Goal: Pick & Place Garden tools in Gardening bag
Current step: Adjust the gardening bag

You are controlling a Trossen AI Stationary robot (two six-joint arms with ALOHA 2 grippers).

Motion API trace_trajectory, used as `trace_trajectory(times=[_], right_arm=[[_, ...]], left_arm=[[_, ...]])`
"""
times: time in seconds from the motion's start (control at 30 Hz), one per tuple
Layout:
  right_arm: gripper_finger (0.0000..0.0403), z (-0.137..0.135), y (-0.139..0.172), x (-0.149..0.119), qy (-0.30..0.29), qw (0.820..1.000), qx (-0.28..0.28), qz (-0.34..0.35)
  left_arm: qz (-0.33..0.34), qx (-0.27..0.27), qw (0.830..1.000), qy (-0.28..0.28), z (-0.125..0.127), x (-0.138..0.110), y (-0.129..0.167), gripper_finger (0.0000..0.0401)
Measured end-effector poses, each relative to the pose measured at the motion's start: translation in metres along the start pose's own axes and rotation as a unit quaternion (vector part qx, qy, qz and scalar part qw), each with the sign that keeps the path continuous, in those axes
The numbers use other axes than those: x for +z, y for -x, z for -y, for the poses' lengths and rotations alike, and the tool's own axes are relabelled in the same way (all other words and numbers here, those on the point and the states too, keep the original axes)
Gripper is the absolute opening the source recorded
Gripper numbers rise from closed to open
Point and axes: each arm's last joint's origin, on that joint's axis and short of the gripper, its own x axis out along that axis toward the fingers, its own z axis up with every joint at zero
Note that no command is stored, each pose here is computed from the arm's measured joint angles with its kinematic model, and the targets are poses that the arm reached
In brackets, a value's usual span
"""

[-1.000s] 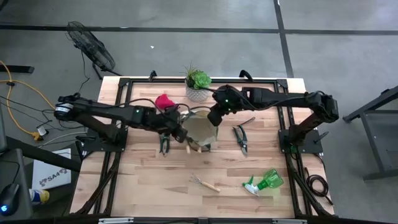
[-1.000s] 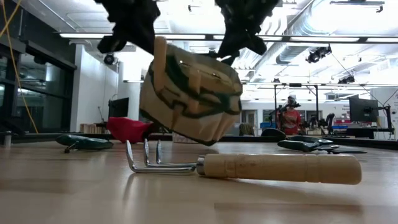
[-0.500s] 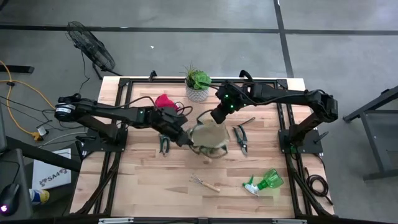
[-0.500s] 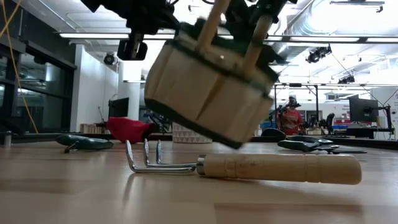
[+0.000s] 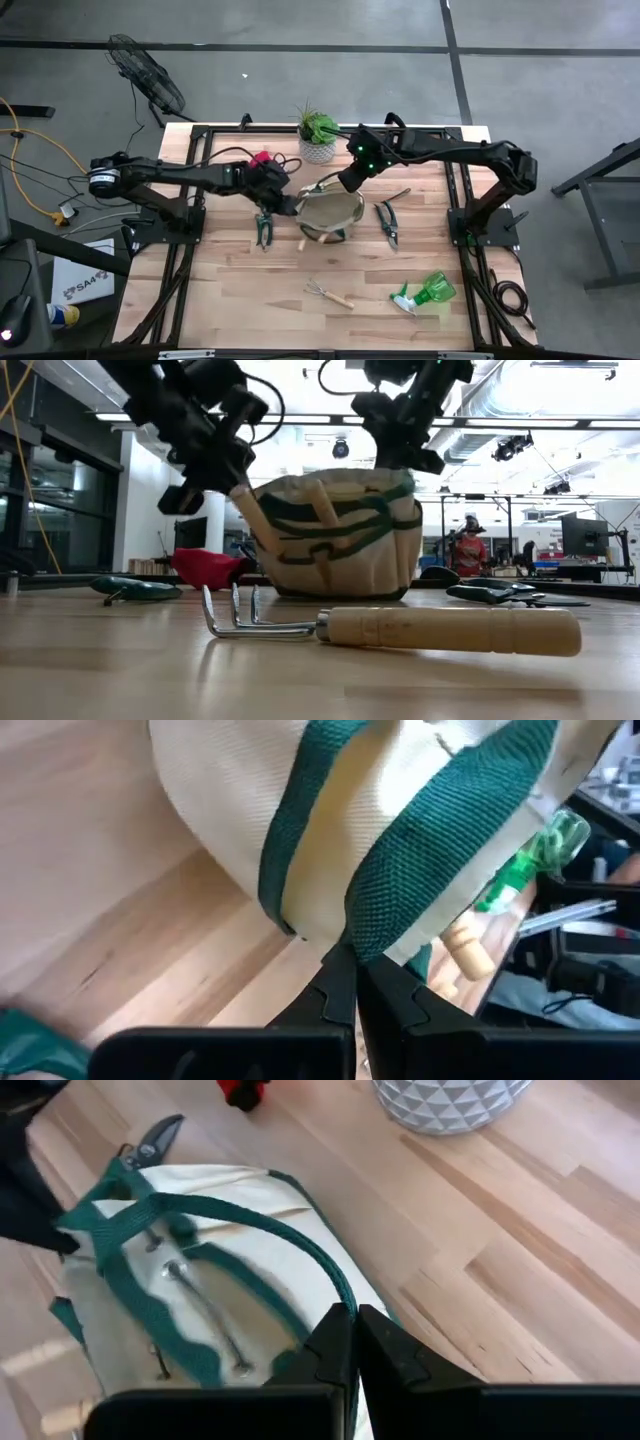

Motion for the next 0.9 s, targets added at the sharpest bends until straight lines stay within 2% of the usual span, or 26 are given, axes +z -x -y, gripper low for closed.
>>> trace_trajectory(times=[0.1, 0.27, 0.33, 0.4, 0.6, 0.9], right_arm=[[0.0003, 0.005, -0.008, 0.002, -0.008, 1.0, 0.01, -0.021], [0.0003, 0.004, -0.009, 0.001, -0.007, 0.999, 0.026, -0.032], [0.0003, 0.006, -0.009, 0.003, -0.01, 0.999, 0.024, -0.03], [0.0003, 0.011, -0.009, 0.006, -0.014, 0.999, 0.02, -0.027], [0.0003, 0.025, -0.022, 0.012, -0.025, 0.999, -0.001, -0.035], [0.0003, 0.031, -0.055, 0.01, -0.004, 0.997, -0.044, -0.059]], left_arm=[[-0.018, -0.04, 0.999, 0.002, 0.0, 0.002, -0.001, 0.0], [-0.043, -0.176, 0.983, -0.042, 0.027, 0.0, 0.007, 0.0], [-0.032, -0.197, 0.978, -0.054, 0.032, 0.0, 0.01, 0.0], [-0.018, -0.183, 0.982, -0.049, 0.03, 0.002, 0.011, 0.0], [-0.01, -0.055, 0.998, 0.005, -0.005, 0.014, 0.004, 0.0], [0.02, -0.019, 0.999, 0.034, -0.023, 0.028, -0.004, 0.0]])
